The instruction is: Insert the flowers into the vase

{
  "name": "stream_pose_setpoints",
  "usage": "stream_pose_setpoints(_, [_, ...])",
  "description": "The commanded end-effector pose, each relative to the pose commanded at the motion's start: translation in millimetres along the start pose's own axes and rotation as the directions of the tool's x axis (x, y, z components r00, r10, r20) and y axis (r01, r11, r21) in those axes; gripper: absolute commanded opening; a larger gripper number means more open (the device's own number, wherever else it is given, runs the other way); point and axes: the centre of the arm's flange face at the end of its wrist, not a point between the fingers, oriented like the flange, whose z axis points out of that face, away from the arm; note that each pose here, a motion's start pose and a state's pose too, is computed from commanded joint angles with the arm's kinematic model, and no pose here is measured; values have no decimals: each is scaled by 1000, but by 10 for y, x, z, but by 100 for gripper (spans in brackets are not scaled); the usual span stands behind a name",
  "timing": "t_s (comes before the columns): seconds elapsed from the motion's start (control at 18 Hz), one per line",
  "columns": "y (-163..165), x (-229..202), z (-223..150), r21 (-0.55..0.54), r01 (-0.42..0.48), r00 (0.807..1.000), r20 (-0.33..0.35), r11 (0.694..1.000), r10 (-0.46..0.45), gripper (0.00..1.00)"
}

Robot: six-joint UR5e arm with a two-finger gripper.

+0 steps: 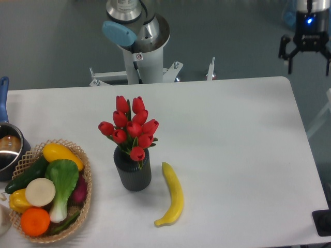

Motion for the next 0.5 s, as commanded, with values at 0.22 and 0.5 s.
stream_pose_setpoints(0.22, [199,129,-95,-19,-46,997,-70,999,45,100])
stream_pose_setpoints(0.5, [438,253,-182,-54,-205,972,-128,977,197,100])
